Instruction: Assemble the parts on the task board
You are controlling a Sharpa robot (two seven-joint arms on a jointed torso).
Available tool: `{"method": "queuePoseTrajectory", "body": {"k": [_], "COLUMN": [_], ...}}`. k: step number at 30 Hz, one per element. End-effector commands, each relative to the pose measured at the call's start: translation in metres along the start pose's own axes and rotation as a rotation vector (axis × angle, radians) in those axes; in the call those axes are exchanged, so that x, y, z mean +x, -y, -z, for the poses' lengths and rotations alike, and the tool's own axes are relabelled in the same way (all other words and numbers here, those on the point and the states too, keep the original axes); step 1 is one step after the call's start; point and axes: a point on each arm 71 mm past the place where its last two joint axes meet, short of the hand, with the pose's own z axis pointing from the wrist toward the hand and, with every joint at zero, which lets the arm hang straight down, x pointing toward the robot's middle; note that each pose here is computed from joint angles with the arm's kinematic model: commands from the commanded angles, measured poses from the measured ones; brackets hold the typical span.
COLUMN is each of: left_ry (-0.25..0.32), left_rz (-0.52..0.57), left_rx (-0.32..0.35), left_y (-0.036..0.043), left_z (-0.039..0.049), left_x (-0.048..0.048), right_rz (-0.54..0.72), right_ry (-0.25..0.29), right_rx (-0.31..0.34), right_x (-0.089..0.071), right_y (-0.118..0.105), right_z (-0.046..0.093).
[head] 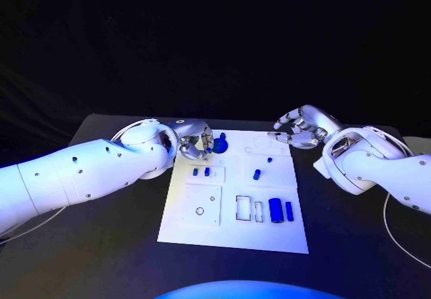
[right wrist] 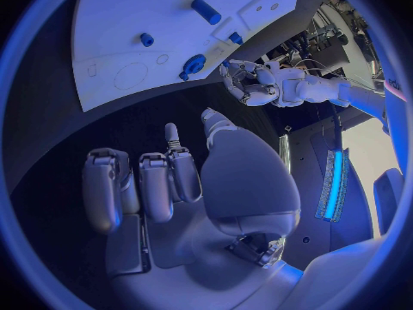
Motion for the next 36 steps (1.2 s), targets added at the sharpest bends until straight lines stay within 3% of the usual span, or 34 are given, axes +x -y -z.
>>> {"method": "queuePoseTrajectory", "body": {"k": [1,10,23,36], "left_ry": [-0.036,-0.068,-0.100,-0.119], "left_rz": [0.024,0.024,0.027,0.031], "left_rx": [-0.020,-0.051,-0.054,-0.055], "left_y": [-0.0045,-0.0160,-0.0155,-0.0150], "left_z": [0.0020,0.0033,-0.0014,-0.0012], "left_x": [0.0014,0.0049,0.0155,0.0187], "right_rz": [0.006,0.005,0.005,0.005], "right_ry": [-0.003,-0.005,-0.006,-0.006], "right_rx": [-0.008,-0.010,-0.010,-0.009], "right_x": [0.001,0.001,0.002,0.002], "right_y": [-0.001,-0.001,-0.001,-0.001], "right_z": [0.000,0.000,0.000,0.000]}}
